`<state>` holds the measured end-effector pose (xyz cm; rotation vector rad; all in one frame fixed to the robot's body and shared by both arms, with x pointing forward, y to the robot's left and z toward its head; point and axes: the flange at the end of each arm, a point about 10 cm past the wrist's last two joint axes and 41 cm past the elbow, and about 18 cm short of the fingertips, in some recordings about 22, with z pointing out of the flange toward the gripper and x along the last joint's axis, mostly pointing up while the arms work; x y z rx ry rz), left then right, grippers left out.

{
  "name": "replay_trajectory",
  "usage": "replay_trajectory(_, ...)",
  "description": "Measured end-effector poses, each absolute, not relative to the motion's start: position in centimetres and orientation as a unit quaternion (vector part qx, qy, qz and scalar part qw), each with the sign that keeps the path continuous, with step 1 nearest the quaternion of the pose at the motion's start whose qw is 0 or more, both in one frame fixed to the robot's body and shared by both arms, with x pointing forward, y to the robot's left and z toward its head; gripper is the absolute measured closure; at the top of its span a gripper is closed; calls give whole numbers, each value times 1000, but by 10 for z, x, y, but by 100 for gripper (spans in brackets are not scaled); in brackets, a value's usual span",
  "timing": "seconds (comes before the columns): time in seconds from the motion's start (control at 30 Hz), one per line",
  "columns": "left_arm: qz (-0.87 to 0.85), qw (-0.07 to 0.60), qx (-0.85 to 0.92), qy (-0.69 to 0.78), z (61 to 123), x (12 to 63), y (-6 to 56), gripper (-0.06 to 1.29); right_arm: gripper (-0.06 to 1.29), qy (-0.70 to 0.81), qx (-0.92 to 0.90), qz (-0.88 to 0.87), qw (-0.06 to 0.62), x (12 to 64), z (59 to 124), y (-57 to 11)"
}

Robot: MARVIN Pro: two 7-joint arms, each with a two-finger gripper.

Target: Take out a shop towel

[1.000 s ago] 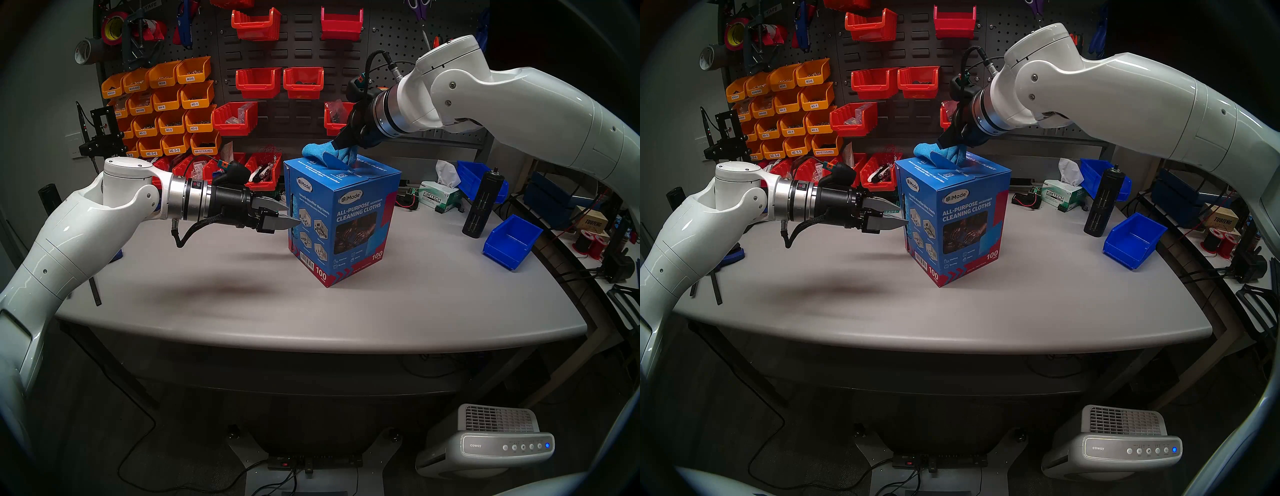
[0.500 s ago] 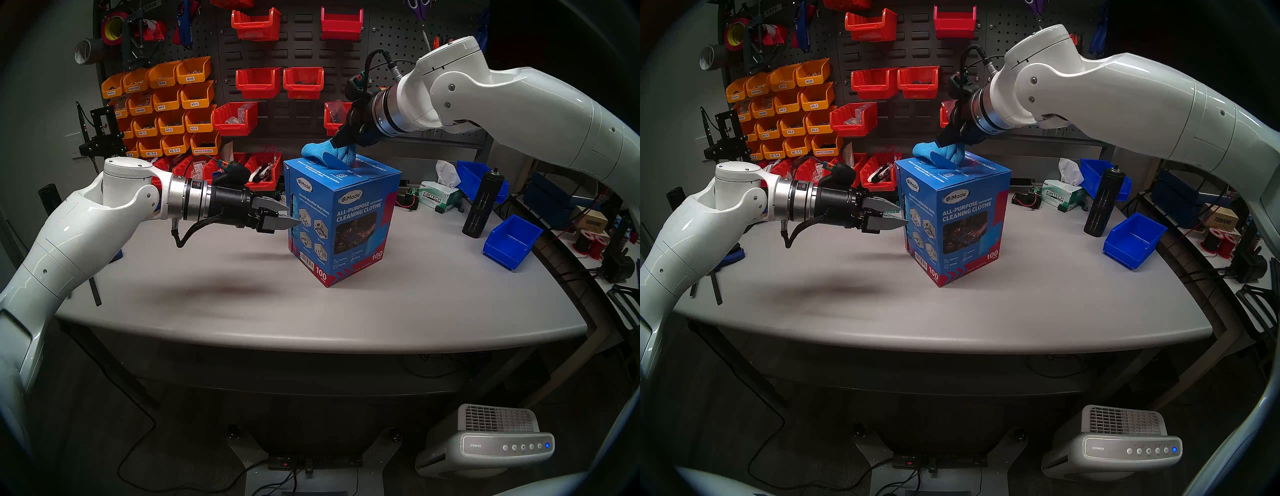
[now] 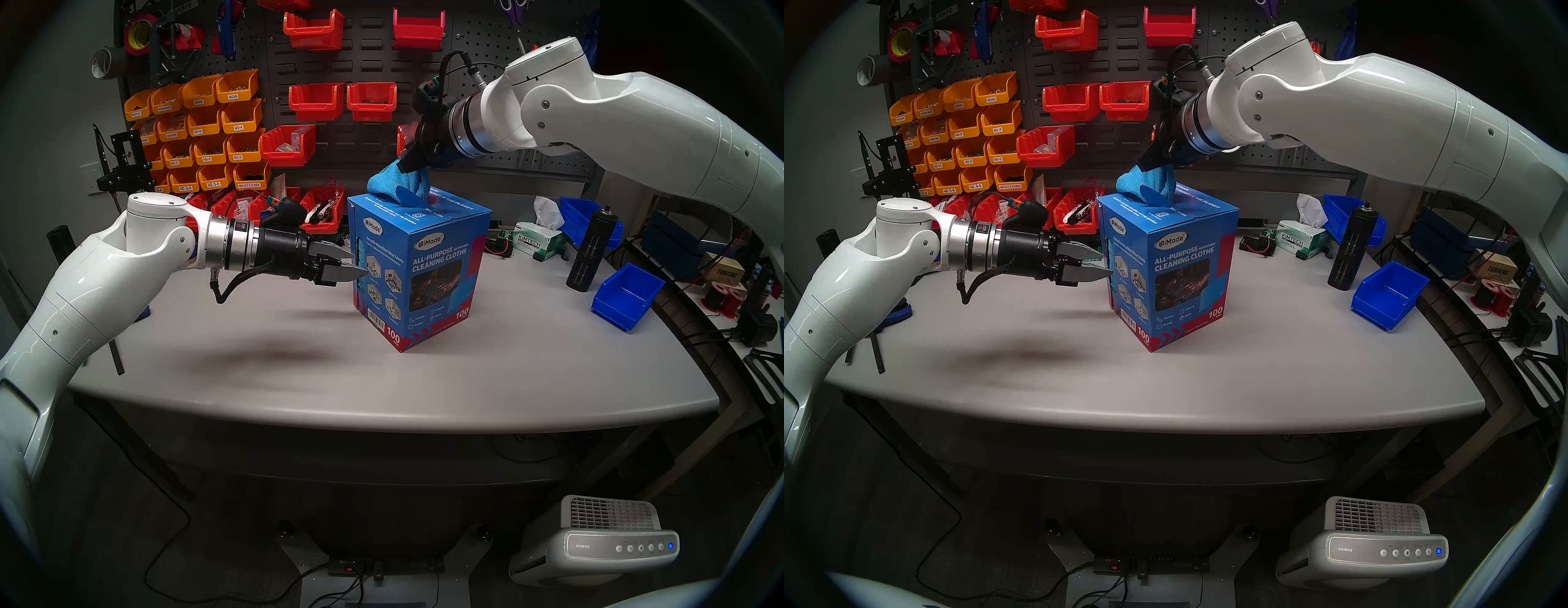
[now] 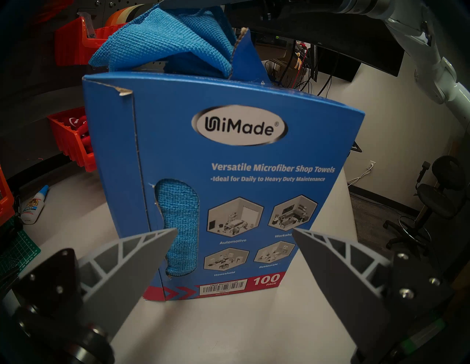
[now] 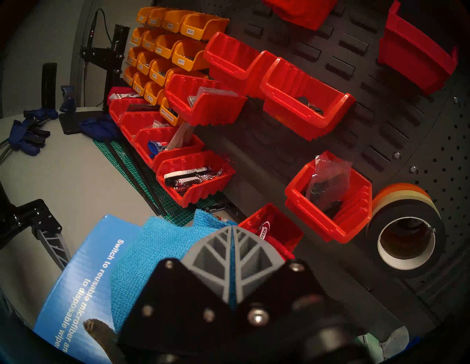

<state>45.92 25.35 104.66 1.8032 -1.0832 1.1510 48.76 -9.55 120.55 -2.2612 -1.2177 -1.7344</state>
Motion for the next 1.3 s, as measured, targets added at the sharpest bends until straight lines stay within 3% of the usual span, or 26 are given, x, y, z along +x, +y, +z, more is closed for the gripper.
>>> replay_trajectory(1.3, 447, 363, 701, -421, 1046, 459, 254, 0, 127, -432, -658, -616, 9, 525, 1271, -91)
